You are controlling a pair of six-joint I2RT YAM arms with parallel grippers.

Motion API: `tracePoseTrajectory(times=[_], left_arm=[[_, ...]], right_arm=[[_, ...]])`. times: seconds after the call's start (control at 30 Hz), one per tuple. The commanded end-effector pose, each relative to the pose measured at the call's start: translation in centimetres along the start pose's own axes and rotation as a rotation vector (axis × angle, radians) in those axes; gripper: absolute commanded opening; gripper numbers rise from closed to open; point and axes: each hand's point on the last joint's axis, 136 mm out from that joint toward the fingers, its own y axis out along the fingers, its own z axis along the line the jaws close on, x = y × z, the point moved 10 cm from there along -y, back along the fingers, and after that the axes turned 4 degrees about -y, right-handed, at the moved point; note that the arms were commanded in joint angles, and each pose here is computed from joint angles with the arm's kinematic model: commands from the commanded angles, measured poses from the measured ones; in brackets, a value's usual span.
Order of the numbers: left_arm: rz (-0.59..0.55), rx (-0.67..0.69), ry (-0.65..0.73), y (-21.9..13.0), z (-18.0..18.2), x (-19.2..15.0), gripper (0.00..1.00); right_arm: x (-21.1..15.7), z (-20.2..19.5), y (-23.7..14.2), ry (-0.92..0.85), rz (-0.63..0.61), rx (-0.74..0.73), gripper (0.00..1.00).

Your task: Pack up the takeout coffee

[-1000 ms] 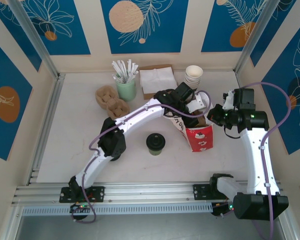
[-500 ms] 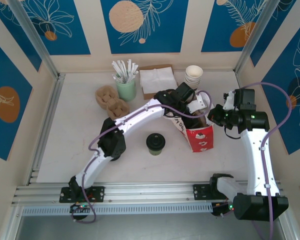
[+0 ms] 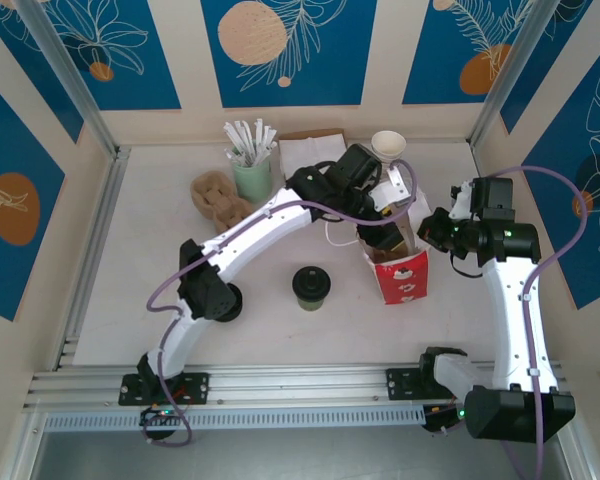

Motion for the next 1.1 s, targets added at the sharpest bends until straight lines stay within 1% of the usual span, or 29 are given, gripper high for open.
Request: tracePoseTrajectory(times=[0.0, 0.13, 0.27, 0.47, 0.63, 0.7, 0.73, 0.87, 0.97, 1.07], left_arm=[[-0.073, 0.052, -0.014, -4.3, -2.1, 2.2, 0.78], [-0.138, 0.156, -0.070, -7.4, -2.4, 3.3, 0.78], [-0.168, 0.252, -0.127, -10.1, -2.6, 3.6, 0.78], [-0.172, 0.305, -0.185, -12.2, -2.9, 3.0, 0.79], [-0.193, 0.351, -0.209, -13.4, -3.2, 1.9, 0.80], [-0.193, 0.363, -0.214, -13.8, -3.2, 1.5, 0.80], [-0.191, 0.374, -0.221, -14.0, -3.2, 1.3, 0.80], [-0.174, 0.405, -0.234, -14.5, -3.1, 0.4, 0.80], [-0.158, 0.426, -0.243, -14.9, -3.2, -0.2, 0.80], [-0.155, 0.458, -0.255, -15.5, -3.3, -0.7, 0.81]], right_arm=[[-0.2, 0.2, -0.6, 0.079, 0.026, 0.041, 0.00], [0.0, 0.3, -0.5, 0.156, 0.037, 0.120, 0.00], [0.1, 0.4, -0.2, 0.223, 0.037, 0.180, 0.00], [0.2, 0.2, 0.7, 0.281, 0.018, 0.217, 0.01], [0.3, 0.3, 1.7, 0.262, 0.026, 0.205, 0.03], [0.2, 0.4, 1.9, 0.246, 0.024, 0.191, 0.07], [0.2, 0.4, 1.9, 0.236, 0.022, 0.184, 0.11], [0.0, 0.6, 1.8, 0.193, 0.026, 0.169, 0.35], [0.4, 0.6, 0.5, 0.106, -0.001, 0.094, 0.50], [1.1, 0.7, -1.1, 0.023, -0.030, 0.013, 0.57]])
